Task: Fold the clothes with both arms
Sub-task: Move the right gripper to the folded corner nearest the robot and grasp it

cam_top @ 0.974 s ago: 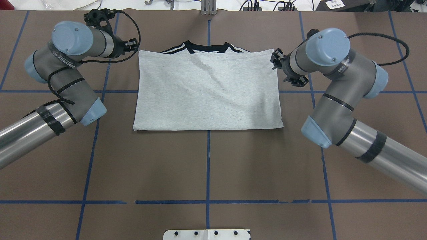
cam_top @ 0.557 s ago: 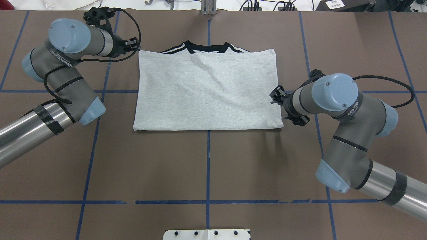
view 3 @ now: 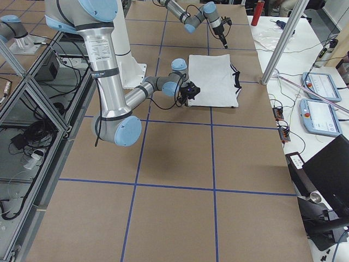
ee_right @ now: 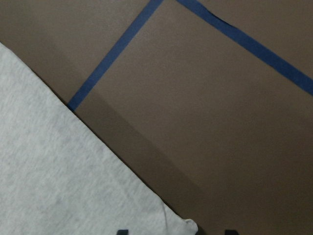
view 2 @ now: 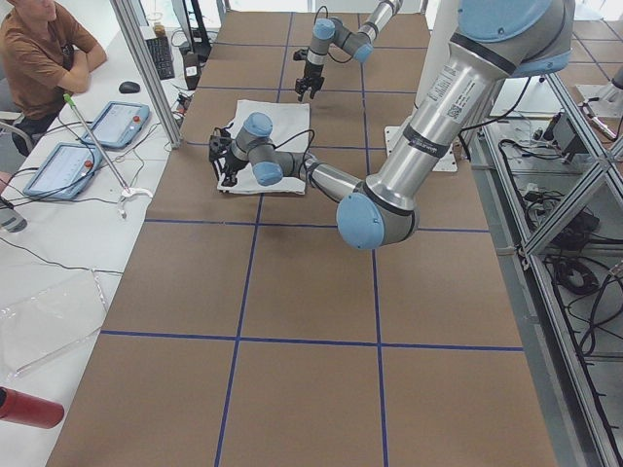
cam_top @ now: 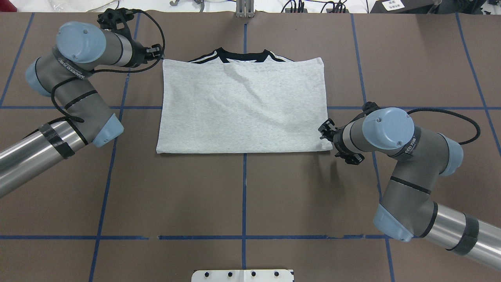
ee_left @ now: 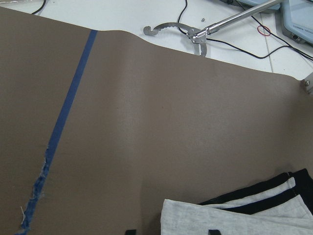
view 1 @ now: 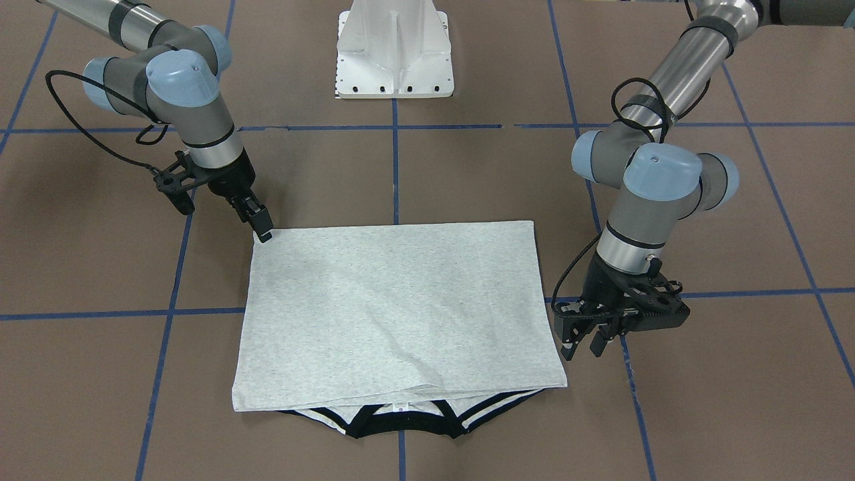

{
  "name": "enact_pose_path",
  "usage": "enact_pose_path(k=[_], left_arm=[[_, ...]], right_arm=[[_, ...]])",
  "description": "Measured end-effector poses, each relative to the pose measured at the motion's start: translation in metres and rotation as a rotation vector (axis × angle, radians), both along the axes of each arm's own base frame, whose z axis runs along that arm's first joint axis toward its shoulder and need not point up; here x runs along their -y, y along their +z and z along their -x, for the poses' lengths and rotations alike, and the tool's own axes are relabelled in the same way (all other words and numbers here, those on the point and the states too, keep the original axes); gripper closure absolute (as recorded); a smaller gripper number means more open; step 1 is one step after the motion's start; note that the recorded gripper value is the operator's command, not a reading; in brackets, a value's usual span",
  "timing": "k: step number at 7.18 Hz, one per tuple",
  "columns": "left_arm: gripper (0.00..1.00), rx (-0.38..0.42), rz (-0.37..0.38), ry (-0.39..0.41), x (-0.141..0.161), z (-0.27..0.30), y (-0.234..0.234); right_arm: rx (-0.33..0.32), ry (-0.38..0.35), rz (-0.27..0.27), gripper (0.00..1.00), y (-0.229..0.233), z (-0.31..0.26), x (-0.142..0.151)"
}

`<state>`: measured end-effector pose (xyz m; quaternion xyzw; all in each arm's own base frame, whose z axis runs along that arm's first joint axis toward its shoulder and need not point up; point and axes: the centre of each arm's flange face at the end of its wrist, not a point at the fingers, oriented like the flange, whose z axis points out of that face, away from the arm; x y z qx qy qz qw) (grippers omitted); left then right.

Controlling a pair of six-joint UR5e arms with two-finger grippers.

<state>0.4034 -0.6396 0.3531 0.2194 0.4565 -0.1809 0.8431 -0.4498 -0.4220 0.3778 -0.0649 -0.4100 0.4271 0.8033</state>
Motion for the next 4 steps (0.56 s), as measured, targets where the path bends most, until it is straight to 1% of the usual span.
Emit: enact_pose_path(k=[2, 3, 4], left_arm=[[0.42, 0.001, 0.000, -0.001, 0.0000, 0.0002, 0.0004], [0.42, 0.000, 0.000, -0.001, -0.0014, 0.0014, 0.0013], [0.42, 0.000, -0.002, 0.000, -0.0044, 0.0039, 0.0023]], right_arm=[[-0.008, -0.001, 0.010, 0.30, 0.0052, 0.0056, -0.0002], [-0.011, -0.001, 0.013, 0.36, 0.0070, 0.0068, 0.0001], [-0.014, 0.000, 0.015, 0.54, 0.0086, 0.0075, 0.0003]])
